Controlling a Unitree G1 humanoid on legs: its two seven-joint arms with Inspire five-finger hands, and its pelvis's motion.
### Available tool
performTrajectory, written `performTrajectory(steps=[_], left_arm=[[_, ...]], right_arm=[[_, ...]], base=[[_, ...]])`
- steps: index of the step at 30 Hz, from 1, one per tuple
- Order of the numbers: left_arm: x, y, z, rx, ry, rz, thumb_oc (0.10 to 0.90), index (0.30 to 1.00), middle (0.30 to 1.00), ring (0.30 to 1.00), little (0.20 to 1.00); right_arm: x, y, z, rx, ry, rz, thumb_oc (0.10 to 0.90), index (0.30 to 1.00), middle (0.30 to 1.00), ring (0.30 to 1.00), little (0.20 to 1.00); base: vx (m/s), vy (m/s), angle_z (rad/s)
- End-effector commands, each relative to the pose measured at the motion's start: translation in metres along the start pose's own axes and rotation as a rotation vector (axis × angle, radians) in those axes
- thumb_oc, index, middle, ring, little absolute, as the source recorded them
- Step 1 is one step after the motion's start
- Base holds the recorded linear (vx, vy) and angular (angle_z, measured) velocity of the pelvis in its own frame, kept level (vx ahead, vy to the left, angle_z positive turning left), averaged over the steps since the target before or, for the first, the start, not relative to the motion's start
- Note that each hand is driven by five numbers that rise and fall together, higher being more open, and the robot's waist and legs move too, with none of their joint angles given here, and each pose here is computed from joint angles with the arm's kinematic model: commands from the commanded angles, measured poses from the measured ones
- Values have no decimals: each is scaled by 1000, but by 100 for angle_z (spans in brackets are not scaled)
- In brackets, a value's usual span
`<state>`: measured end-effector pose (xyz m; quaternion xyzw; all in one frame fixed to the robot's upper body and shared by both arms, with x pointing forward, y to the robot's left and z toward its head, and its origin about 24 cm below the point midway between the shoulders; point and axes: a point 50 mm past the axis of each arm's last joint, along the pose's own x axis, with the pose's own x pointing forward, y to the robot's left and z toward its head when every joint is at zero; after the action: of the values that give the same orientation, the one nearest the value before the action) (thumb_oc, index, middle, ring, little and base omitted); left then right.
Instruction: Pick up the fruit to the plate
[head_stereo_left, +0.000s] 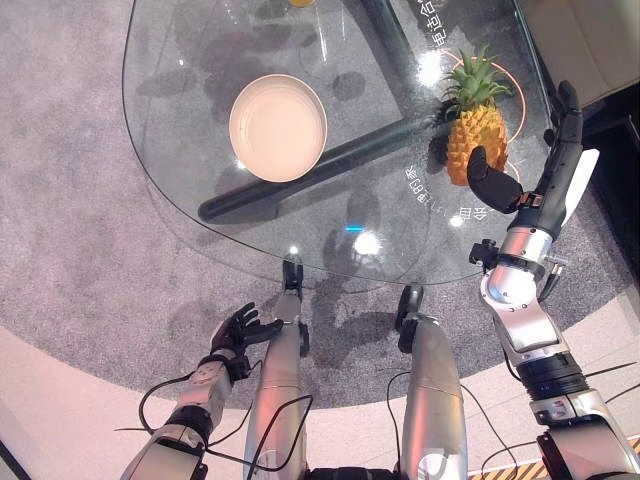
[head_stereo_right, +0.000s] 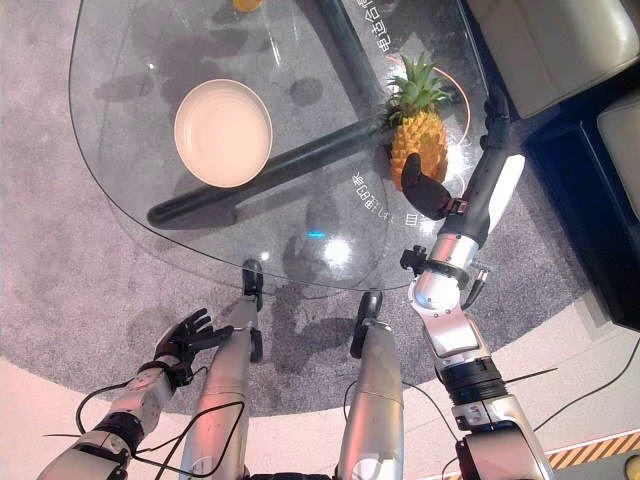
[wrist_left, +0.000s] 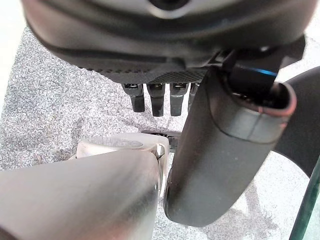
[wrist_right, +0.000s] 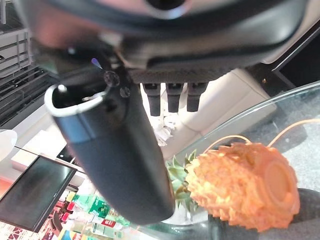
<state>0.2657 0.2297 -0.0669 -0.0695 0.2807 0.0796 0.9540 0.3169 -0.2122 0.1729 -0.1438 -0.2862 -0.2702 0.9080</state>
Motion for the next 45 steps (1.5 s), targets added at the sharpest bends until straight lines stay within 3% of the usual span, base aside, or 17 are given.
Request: performTrajectory(steps=[1, 15, 28, 45], left_arm=[[-11, 21, -25, 5, 57, 74, 800, 900, 900, 900, 900], [-8, 19, -21, 37, 62, 55, 800, 900, 900, 900, 900], [-5, 13, -17, 55, 67, 30, 800, 900, 900, 900, 900], [-4, 6, -17, 68, 78, 6, 800, 900, 900, 900, 900]], right_arm=[[11, -7, 36, 69, -174, -26, 800, 900, 900, 900, 900], [23, -2, 3, 33, 20, 20, 800, 900, 900, 900, 900], [48, -5, -6, -56, 68, -44, 800, 900, 900, 900, 900], [59, 1, -4, -22, 114, -65, 800, 900, 900, 900, 900]], base=[[0, 0, 0], [0, 0, 0], [0, 0, 0], [0, 0, 0]])
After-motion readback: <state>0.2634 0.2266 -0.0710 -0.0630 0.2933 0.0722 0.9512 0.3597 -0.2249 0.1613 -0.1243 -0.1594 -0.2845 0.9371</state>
